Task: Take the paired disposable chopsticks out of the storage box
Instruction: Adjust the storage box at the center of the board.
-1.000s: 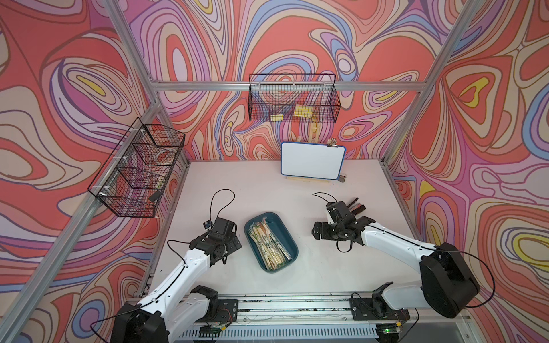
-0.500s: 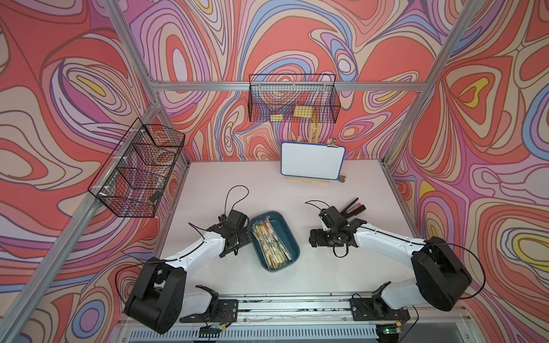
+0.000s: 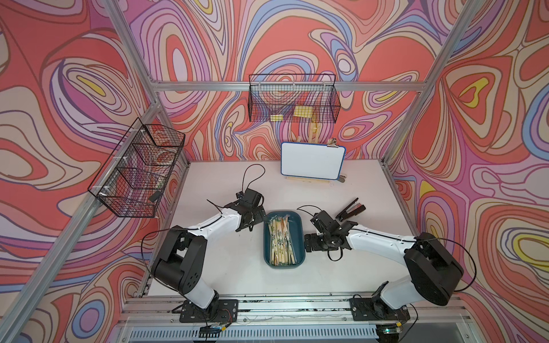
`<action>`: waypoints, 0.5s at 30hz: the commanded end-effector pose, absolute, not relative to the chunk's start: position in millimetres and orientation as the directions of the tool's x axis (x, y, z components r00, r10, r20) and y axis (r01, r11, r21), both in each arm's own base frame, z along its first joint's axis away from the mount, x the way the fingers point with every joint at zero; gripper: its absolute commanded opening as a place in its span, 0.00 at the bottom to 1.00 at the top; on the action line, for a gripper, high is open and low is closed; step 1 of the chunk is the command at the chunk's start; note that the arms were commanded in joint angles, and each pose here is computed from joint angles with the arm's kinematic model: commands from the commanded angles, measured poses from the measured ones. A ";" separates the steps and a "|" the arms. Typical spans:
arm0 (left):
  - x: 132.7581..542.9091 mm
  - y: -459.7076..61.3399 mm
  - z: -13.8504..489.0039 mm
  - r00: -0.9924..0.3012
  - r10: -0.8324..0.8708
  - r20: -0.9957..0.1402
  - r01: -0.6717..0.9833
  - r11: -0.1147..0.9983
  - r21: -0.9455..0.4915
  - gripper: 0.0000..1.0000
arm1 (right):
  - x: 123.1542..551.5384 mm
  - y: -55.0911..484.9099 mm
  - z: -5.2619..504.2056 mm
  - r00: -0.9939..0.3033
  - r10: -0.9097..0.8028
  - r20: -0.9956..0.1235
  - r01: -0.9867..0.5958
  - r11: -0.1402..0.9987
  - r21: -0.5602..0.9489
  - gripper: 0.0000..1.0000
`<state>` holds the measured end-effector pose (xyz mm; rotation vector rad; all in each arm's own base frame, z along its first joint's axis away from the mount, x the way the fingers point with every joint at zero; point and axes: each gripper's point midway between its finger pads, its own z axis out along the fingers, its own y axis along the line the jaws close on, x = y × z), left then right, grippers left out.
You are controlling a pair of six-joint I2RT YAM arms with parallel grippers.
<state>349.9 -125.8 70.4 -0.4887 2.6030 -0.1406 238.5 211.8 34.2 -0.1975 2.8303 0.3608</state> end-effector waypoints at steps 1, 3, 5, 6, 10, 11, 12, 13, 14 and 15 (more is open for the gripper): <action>341.6 -104.7 79.4 -0.831 -0.283 -0.479 -0.297 0.954 -0.049 1.00 | 242.5 230.6 45.5 -0.940 -0.101 -0.325 -0.188 0.950 0.249 0.91; 337.3 -94.8 87.0 -0.825 -0.266 -0.498 -0.301 0.954 -0.010 1.00 | 242.0 234.9 48.6 -0.940 -0.103 -0.325 -0.192 0.947 0.258 0.91; 331.7 -85.2 95.4 -0.819 -0.259 -0.512 -0.310 0.951 0.015 1.00 | 243.2 231.9 52.5 -0.938 -0.095 -0.335 -0.184 0.951 0.247 0.91; 328.7 -81.5 99.1 -0.816 -0.258 -0.517 -0.314 0.949 0.023 1.00 | 243.4 227.9 53.3 -0.936 -0.095 -0.338 -0.179 0.957 0.229 0.91; 315.0 -71.4 114.6 -0.807 -0.250 -0.535 -0.316 0.948 0.035 1.00 | 246.5 207.6 67.6 -0.925 -0.089 -0.368 -0.150 0.979 0.139 0.91; 311.2 -70.3 116.4 -0.805 -0.255 -0.537 -0.318 0.948 0.027 1.00 | 247.6 207.4 75.4 -0.920 -0.086 -0.382 -0.151 0.978 0.142 0.91; 308.2 -69.7 117.8 -0.802 -0.261 -0.538 -0.319 0.948 0.017 1.00 | 248.8 208.9 83.3 -0.916 -0.081 -0.394 -0.152 0.976 0.154 0.90; 305.0 -70.2 118.9 -0.800 -0.266 -0.538 -0.317 0.948 0.002 1.00 | 250.1 212.3 92.9 -0.910 -0.076 -0.407 -0.159 0.972 0.175 0.89; 302.2 -70.5 119.2 -0.799 -0.272 -0.537 -0.316 0.949 -0.010 1.00 | 251.8 217.7 102.8 -0.904 -0.072 -0.421 -0.171 0.964 0.202 0.88; 299.3 -70.8 119.8 -0.796 -0.280 -0.537 -0.316 0.948 -0.025 1.00 | 253.3 224.6 113.2 -0.898 -0.068 -0.434 -0.186 0.954 0.236 0.87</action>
